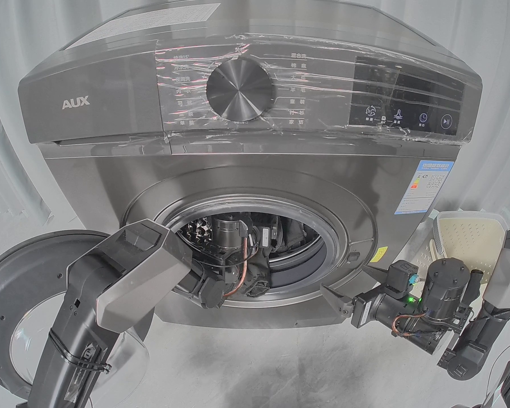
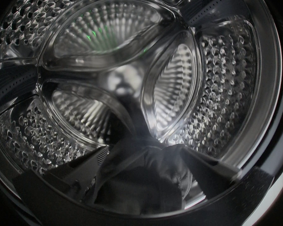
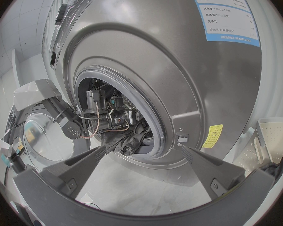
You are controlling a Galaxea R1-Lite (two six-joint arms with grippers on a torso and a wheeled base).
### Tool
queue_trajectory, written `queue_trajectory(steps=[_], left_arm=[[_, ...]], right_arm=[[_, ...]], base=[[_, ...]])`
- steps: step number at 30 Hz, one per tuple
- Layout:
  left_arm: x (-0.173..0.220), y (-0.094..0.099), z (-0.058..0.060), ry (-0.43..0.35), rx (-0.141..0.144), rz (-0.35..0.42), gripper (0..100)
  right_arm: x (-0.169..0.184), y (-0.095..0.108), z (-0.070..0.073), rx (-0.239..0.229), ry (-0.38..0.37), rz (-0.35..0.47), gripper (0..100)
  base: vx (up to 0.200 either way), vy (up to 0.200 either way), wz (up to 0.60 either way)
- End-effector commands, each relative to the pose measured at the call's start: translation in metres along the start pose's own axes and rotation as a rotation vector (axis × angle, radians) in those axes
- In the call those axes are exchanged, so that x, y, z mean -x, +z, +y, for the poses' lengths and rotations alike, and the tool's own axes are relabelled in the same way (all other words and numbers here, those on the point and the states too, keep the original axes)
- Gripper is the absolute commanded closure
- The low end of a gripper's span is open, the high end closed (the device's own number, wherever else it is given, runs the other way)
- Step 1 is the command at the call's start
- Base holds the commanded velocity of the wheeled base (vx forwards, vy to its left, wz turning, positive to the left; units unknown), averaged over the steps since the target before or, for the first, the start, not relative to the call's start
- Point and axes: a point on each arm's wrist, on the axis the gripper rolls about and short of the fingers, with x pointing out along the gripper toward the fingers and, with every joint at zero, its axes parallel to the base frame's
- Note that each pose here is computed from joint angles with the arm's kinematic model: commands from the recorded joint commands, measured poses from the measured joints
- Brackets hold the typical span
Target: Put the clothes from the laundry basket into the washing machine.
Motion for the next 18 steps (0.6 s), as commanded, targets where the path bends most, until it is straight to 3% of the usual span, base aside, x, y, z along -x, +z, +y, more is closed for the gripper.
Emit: queue_trajectory(steps=[1, 5, 9, 11, 18], left_arm=[[0.032, 0.01, -0.003, -0.023, -0.041, 0.089, 0], [0.055, 0.017, -0.003, -0.047, -0.072, 0.175, 0], [0.068, 0.011, 0.0, -0.054, -0.117, 0.238, 0], [0.073, 0.002, 0.003, -0.055, -0.143, 0.273, 0], [0.077, -0.029, 0.007, -0.076, -0.17, 0.354, 0]], right_arm=[[-0.001, 0.0, 0.0, 0.0, -0.001, -0.003, 0], [-0.001, 0.0, 0.0, 0.0, 0.001, -0.003, 0], [-0.001, 0.0, 0.001, 0.0, 0.004, -0.004, 0], [-0.001, 0.0, 0.001, 0.001, 0.004, -0.002, 0], [-0.001, 0.0, 0.001, 0.001, 0.004, -0.002, 0]], base=[[0.0, 0.0, 0.0], [0.0, 0.0, 0.0], [0.0, 0.0, 0.0], [0.0, 0.0, 0.0], [0.0, 0.0, 0.0]])
